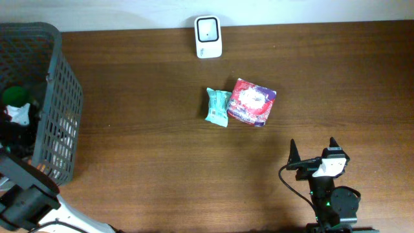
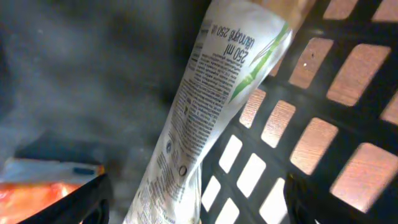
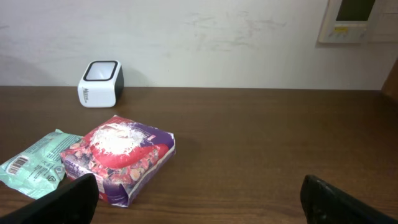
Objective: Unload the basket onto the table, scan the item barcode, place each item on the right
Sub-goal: 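Grasp the white tube from the basket and place it left of wrapper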
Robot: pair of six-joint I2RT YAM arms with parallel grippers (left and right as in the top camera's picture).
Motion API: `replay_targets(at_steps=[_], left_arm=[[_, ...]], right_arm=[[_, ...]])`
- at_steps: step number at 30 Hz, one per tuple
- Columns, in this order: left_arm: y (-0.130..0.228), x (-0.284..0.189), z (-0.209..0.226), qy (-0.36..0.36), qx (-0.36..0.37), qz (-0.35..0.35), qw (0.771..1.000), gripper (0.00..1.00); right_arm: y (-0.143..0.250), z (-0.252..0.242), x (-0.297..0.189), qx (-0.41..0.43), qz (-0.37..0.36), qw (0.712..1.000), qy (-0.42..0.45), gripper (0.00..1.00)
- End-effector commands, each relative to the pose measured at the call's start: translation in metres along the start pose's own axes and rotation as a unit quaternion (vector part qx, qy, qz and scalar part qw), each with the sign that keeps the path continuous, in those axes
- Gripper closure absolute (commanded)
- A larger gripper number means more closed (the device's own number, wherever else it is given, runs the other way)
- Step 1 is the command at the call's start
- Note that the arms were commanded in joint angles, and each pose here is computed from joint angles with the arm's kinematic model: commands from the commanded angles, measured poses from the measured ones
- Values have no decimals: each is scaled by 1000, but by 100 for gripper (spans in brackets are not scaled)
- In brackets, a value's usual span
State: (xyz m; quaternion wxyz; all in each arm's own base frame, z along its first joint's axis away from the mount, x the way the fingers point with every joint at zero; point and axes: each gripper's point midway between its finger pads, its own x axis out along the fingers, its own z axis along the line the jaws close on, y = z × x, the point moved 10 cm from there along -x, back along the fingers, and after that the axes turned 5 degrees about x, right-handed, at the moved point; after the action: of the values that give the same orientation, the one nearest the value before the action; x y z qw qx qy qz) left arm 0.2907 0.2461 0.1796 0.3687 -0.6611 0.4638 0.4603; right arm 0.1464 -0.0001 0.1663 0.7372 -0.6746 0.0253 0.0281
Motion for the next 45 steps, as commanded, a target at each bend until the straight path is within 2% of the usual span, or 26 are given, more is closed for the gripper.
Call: replay_targets(at_steps=[1, 2, 3, 5, 6, 7, 8, 9, 11, 12, 15, 17, 20, 22, 23, 26, 27, 28, 30, 33, 34, 39, 45], left_arm=[[9, 19, 1, 21, 28, 7, 999, 26], [10, 24, 3, 14, 29, 8, 999, 27], [10, 27, 7, -4, 31, 10, 999, 24], [6, 27, 11, -20, 35, -1, 999, 48], [4, 27, 12, -25, 37, -7, 999, 47], [4, 27, 12, -25, 37, -7, 999, 60], [4, 27, 12, -27, 37, -9, 999, 84], [3, 26, 12, -27, 38, -10, 999, 98], [-15, -3, 11, -44, -41, -53, 997, 100], [-24, -27, 5, -37, -47, -79, 995, 100], [-47, -114, -34, 44, 5, -210, 977, 100], [-48, -202, -70, 59, -12, -338, 939, 100], [-10, -298, -124, 48, -7, -477, 877, 100], [23, -335, -162, 70, 9, -531, 845, 100], [31, -336, -185, 105, 45, -524, 844, 100], [32, -299, -241, 151, 122, -435, 879, 100], [27, -276, -263, 147, 135, -387, 900, 100], [22, -251, -283, 116, 149, -342, 920, 100], [15, -212, -316, 83, 176, -277, 941, 100], [6, -138, -358, 2, 218, -176, 960, 100], [1, -94, -374, -30, 205, -131, 969, 100], [-7, 53, -402, -81, 195, -94, 973, 100], [18, 170, -409, -90, 236, -51, 966, 100]], right_arm=[[3, 0, 0, 3, 2, 1000, 1, 1], [3, 0, 0, 3, 2, 1000, 1, 1], [3, 0, 0, 3, 2, 1000, 1, 1], [3, 0, 0, 3, 2, 1000, 1, 1], [3, 0, 0, 3, 2, 1000, 1, 1], [3, 0, 0, 3, 2, 1000, 1, 1], [3, 0, 0, 3, 2, 1000, 1, 1], [3, 0, 0, 3, 2, 1000, 1, 1], [3, 0, 0, 3, 2, 1000, 1, 1], [3, 0, 0, 3, 2, 1000, 1, 1], [3, 0, 0, 3, 2, 1000, 1, 1], [3, 0, 0, 3, 2, 1000, 1, 1], [3, 0, 0, 3, 2, 1000, 1, 1], [3, 0, 0, 3, 2, 1000, 1, 1], [3, 0, 0, 3, 2, 1000, 1, 1], [3, 0, 0, 3, 2, 1000, 1, 1], [3, 0, 0, 3, 2, 1000, 1, 1], [3, 0, 0, 3, 2, 1000, 1, 1], [3, 0, 0, 3, 2, 1000, 1, 1], [3, 0, 0, 3, 2, 1000, 1, 1], [3, 0, 0, 3, 2, 1000, 1, 1], [3, 0, 0, 3, 2, 1000, 1, 1], [3, 0, 0, 3, 2, 1000, 1, 1]])
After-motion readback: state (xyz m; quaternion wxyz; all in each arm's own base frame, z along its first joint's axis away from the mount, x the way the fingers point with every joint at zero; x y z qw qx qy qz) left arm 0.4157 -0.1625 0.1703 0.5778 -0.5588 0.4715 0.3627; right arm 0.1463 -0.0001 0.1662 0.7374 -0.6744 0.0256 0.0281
